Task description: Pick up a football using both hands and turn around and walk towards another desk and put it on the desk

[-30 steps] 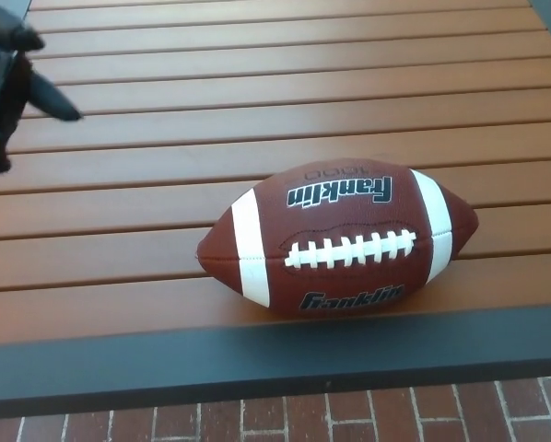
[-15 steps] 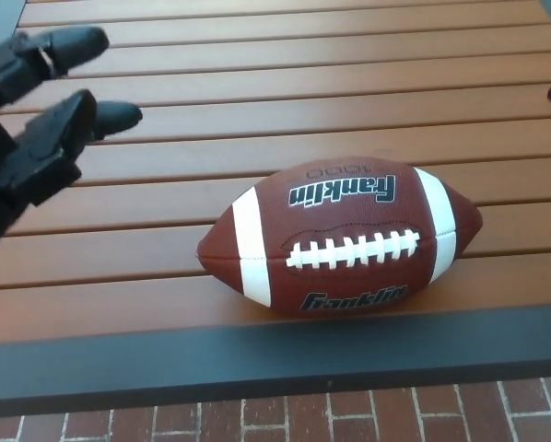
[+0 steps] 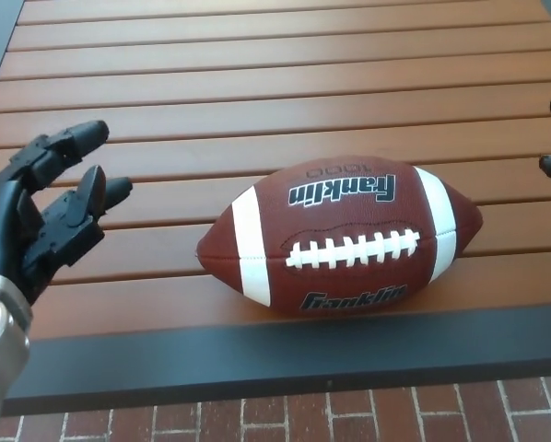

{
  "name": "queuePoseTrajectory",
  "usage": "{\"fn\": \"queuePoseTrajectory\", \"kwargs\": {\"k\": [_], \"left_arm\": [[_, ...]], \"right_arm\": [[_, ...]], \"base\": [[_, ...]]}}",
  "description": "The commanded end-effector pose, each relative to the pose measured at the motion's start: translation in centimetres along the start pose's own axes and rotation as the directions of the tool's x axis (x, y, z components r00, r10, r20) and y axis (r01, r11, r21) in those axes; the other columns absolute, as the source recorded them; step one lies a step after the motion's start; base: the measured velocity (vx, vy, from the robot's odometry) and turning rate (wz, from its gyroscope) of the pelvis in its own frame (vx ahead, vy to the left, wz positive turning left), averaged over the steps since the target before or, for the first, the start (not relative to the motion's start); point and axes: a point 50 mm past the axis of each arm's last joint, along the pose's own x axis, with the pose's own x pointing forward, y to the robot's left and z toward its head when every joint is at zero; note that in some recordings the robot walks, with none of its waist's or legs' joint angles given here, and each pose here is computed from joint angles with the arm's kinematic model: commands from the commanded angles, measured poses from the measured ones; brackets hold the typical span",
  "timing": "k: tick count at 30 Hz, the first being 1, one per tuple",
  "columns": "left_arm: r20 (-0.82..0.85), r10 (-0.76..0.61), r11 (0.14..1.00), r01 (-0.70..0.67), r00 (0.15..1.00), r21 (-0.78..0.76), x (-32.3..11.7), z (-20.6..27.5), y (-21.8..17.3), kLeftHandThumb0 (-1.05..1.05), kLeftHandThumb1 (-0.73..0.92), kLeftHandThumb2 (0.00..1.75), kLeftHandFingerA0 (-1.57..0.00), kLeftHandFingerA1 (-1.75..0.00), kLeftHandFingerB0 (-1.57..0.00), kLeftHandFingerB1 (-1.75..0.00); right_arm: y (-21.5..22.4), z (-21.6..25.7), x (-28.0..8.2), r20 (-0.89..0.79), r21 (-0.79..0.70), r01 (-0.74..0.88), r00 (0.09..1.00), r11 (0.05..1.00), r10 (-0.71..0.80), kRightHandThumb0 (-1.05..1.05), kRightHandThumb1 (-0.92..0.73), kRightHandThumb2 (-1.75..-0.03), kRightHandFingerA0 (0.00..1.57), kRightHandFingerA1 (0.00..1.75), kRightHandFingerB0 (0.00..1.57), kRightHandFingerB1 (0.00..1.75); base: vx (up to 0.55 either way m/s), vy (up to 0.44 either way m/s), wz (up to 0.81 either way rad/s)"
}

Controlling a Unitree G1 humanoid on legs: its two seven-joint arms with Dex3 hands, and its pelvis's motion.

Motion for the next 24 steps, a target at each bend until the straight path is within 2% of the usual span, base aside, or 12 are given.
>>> {"fn": "queuePoseTrajectory", "kwargs": {"k": [1,7,8,9,11,13,14,15,16,20,21,24], "left_arm": [[0.08,0.005,0.998,-0.01,0.997,0.061,0.8,0.3,0.0,-0.56,0.92,0.69,-0.15,-0.39,-0.16,-0.34],[0.019,-0.004,1.0,0.004,1.0,-0.015,0.5,-3.1,-2.1,-0.64,0.92,0.7,-0.19,-0.4,-0.16,-0.34],[0.01,-0.019,1.0,0.019,1.0,-0.014,0.5,-3.5,-2.5,-0.33,0.63,1.17,-0.01,-0.51,0.0,-0.49],[0.004,-0.028,0.999,0.028,1.0,-0.025,0.4,-3.9,-2.9,-0.75,0.77,1.09,-0.08,-0.5,-0.01,-0.4],[-0.026,-0.06,0.992,0.057,0.998,-0.109,0.0,-5.2,-4.0,-0.68,0.81,1.18,-0.01,-0.34,0.0,-0.26],[-0.033,-0.068,0.988,0.063,0.997,-0.143,-0.1,-5.6,-4.4,-0.68,0.81,1.18,-0.01,-0.34,0.0,-0.26],[-0.042,-0.071,0.983,0.063,0.997,-0.171,-0.2,-6.0,-4.8,-0.71,0.81,1.19,-0.01,-0.34,0.0,-0.24],[-0.053,-0.074,0.976,0.062,0.996,-0.207,-0.4,-6.6,-5.3,-0.71,0.81,1.19,-0.01,-0.34,0.0,-0.24],[-0.064,-0.074,0.97,0.057,0.995,-0.235,-0.7,-7.0,-5.6,-0.71,0.82,1.2,-0.01,-0.34,0.0,-0.23],[-0.095,-0.075,0.95,0.042,0.993,-0.311,-1.3,-8.8,-6.4,-0.8,0.87,1.21,-0.06,-0.32,-0.05,-0.16],[-0.103,-0.073,0.951,0.038,0.992,-0.307,-1.5,-9.1,-6.5,-0.72,0.83,1.21,-0.01,-0.38,0.0,-0.22],[-0.113,-0.065,0.95,0.027,0.991,-0.31,-1.9,-9.9,-6.6,-0.73,0.83,1.21,-0.01,-0.4,0.0,-0.22]], "right_arm": [[0.1,-0.2,0.0,-0.004,0.018,-0.031,1.0,0.999,0.031,-0.63,-0.9,-0.67,0.57,0.46,0.49,0.41],[2.2,-1.3,-0.1,-0.035,0.028,-0.124,0.992,0.992,0.125,-0.66,-0.92,-0.7,0.44,0.44,0.39,0.38],[2.4,-1.6,-0.1,-0.049,0.022,-0.146,0.988,0.989,0.147,-0.68,-0.79,-1.14,0.32,0.55,0.24,0.48],[2.6,-1.9,-0.1,-0.054,0.0,-0.172,0.984,0.985,0.172,-0.75,-0.92,-0.75,0.28,0.4,0.26,0.33],[3.4,-3.0,-0.3,-0.079,-0.018,-0.252,0.965,0.968,0.25,-0.78,-0.82,-1.18,0.04,0.42,0.08,0.32],[3.6,-3.4,-0.2,-0.089,-0.018,-0.276,0.958,0.961,0.273,-0.78,-0.82,-1.18,0.04,0.42,0.08,0.32],[3.8,-3.7,-0.3,-0.099,0.012,-0.29,0.952,0.957,0.29,-0.87,-0.92,-0.83,0.04,0.33,0.06,0.23],[4.2,-4.0,-0.5,-0.112,0.051,-0.306,0.944,0.951,0.31,-0.87,-0.92,-0.83,0.04,0.33,0.06,0.23],[4.5,-4.3,-0.6,-0.123,0.076,-0.316,0.938,0.946,0.323,-0.77,-0.76,-1.2,0.02,0.34,0.06,0.24],[5.3,-5.3,-0.9,-0.139,0.128,-0.295,0.94,0.947,0.312,-0.97,-0.89,-0.87,0.07,0.33,0.11,0.22],[5.5,-5.4,-0.9,-0.147,0.13,-0.288,0.941,0.949,0.305,-0.9,-0.84,-1.25,0.01,0.39,0.15,0.27],[5.9,-5.8,-0.9,-0.16,0.144,-0.271,0.943,0.952,0.293,-0.83,-0.8,-1.23,0.05,0.47,0.02,0.38]], "base": [[0.0,0.0,0.0],[0.0,0.0,0.0],[0.0,0.0,0.0],[0.0,0.0,0.0],[0.0,0.0,0.0],[0.0,0.0,0.0],[0.0,0.0,0.0],[0.0,0.0,0.0],[0.0,0.0,0.0],[0.0,0.0,0.0],[0.0,0.0,0.0],[0.0,0.0,0.0]]}}
